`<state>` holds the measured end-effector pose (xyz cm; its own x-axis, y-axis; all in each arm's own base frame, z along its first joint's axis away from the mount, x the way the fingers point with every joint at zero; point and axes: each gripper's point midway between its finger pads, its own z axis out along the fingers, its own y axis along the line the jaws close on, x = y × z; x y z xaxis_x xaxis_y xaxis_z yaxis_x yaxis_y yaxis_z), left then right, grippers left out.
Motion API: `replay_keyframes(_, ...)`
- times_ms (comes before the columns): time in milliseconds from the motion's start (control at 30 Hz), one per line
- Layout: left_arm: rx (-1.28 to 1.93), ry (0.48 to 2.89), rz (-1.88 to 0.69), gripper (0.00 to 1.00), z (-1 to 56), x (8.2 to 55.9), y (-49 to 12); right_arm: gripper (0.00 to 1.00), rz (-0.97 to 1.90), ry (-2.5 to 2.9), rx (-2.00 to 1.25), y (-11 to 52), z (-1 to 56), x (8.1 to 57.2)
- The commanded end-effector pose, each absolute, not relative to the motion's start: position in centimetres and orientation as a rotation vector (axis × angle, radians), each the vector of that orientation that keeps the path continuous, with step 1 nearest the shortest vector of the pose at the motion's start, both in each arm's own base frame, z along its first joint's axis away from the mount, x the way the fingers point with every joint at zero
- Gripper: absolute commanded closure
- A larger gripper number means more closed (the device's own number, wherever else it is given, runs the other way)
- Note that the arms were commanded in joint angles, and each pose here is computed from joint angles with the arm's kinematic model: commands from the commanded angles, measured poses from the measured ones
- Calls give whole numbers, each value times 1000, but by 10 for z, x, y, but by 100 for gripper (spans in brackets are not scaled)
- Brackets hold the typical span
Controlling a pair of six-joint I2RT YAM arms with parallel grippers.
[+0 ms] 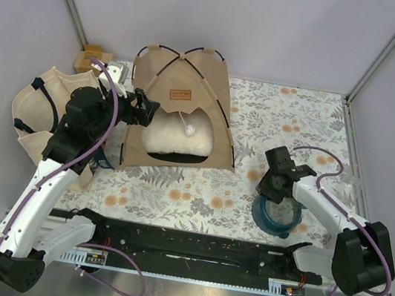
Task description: Set up the pet tent
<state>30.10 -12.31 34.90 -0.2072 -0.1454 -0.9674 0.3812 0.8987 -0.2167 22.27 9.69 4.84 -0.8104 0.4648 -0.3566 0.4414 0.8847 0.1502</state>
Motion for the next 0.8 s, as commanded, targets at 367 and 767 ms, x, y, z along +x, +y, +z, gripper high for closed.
replay_keyframes(367, 197, 1668, -424, 15, 368, 309, -117, 71, 129, 2390, 687, 123, 101, 359)
replay_keyframes(767, 203, 1686, -422, 15, 363, 314, -119, 82, 354, 2206, 1094, 136, 72, 407)
